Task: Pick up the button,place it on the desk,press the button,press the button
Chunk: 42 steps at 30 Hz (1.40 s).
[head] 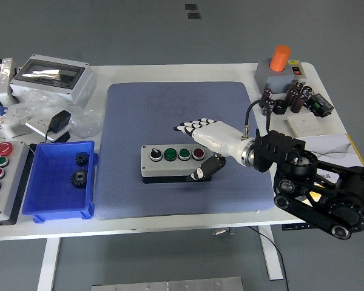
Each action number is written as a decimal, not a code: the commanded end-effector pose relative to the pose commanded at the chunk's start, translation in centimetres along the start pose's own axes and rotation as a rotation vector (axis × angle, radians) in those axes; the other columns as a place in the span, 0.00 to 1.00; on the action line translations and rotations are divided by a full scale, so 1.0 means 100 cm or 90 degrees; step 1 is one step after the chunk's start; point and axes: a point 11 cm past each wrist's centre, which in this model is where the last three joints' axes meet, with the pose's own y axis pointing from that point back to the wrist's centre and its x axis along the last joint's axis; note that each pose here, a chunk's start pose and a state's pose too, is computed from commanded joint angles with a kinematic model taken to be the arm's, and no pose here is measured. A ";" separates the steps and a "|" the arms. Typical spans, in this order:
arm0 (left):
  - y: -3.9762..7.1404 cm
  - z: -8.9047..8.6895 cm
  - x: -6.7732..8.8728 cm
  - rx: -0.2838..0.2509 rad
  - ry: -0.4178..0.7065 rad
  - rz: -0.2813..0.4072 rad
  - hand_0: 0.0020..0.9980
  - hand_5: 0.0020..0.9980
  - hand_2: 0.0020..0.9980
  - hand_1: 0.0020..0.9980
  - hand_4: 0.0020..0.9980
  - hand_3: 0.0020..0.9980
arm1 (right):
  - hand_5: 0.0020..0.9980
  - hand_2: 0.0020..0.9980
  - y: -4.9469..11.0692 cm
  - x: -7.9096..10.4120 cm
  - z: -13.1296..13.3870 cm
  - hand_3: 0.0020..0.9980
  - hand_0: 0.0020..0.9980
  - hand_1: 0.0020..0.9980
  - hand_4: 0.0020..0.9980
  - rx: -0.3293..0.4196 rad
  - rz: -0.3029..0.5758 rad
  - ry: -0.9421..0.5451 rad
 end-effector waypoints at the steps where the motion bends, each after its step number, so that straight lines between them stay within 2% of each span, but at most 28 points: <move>1: 0.000 0.000 0.000 0.000 0.000 0.000 0.73 0.16 0.59 0.75 0.53 0.59 | 0.41 1.00 -0.002 -0.004 0.001 1.00 1.00 1.00 1.00 -0.004 -0.003 0.002; 6: 0.000 0.000 0.000 0.000 0.000 0.000 0.73 0.16 0.59 0.75 0.53 0.59 | 0.41 1.00 -0.010 -0.018 0.004 1.00 1.00 1.00 1.00 -0.014 0.006 0.006; 12: 0.000 0.000 0.001 -0.001 -0.001 0.000 0.73 0.14 0.59 0.75 0.52 0.59 | 0.41 1.00 -0.011 -0.017 0.000 1.00 1.00 1.00 1.00 0.001 0.047 -0.003; 13: 0.000 0.001 0.001 -0.001 -0.001 0.000 0.73 0.14 0.59 0.75 0.52 0.59 | 0.28 0.89 -0.011 -0.018 0.000 1.00 0.86 0.88 0.99 0.003 0.049 -0.004; 18: 0.000 0.001 0.001 -0.002 -0.002 0.000 0.73 0.14 0.59 0.75 0.52 0.59 | 0.28 0.89 -0.012 -0.023 -0.002 1.00 0.86 0.88 0.99 0.005 0.045 -0.003; 19: 0.000 0.000 0.001 -0.001 -0.002 0.000 0.73 0.14 0.59 0.75 0.52 0.59 | 0.19 0.64 -0.012 -0.024 -0.002 0.88 0.48 0.62 0.93 0.006 0.044 -0.003; 24: 0.000 -0.001 0.001 0.001 -0.003 -0.001 0.73 0.14 0.59 0.75 0.52 0.59 | 0.19 0.64 -0.013 -0.028 -0.003 0.88 0.48 0.62 0.93 0.006 0.038 -0.007; 25: 0.000 -0.002 0.000 0.001 -0.003 -0.001 0.73 0.14 0.59 0.75 0.52 0.59 | 0.15 0.60 -0.013 -0.029 -0.003 0.81 0.42 0.57 0.89 0.007 0.036 -0.008; 27: 0.000 -0.001 0.000 0.001 -0.003 -0.001 0.73 0.14 0.59 0.75 0.52 0.59 | 0.15 0.60 -0.013 -0.032 -0.004 0.81 0.42 0.57 0.89 0.007 0.038 -0.013; 36: 0.000 -0.001 0.001 -0.001 -0.003 0.000 0.73 0.14 0.59 0.75 0.52 0.59 | 0.16 0.60 -0.013 -0.034 0.002 0.81 0.42 0.57 0.89 -0.010 0.085 -0.051; 37: 0.000 -0.001 0.001 0.000 -0.003 0.001 0.73 0.14 0.59 0.75 0.52 0.59 | 0.10 0.44 -0.013 -0.032 0.003 0.56 0.29 0.42 0.68 -0.015 0.093 -0.059; 42: 0.000 -0.004 0.002 0.003 -0.003 0.001 0.73 0.14 0.59 0.75 0.52 0.59 | 0.10 0.44 -0.013 -0.007 0.021 0.56 0.29 0.42 0.68 -0.075 0.176 -0.133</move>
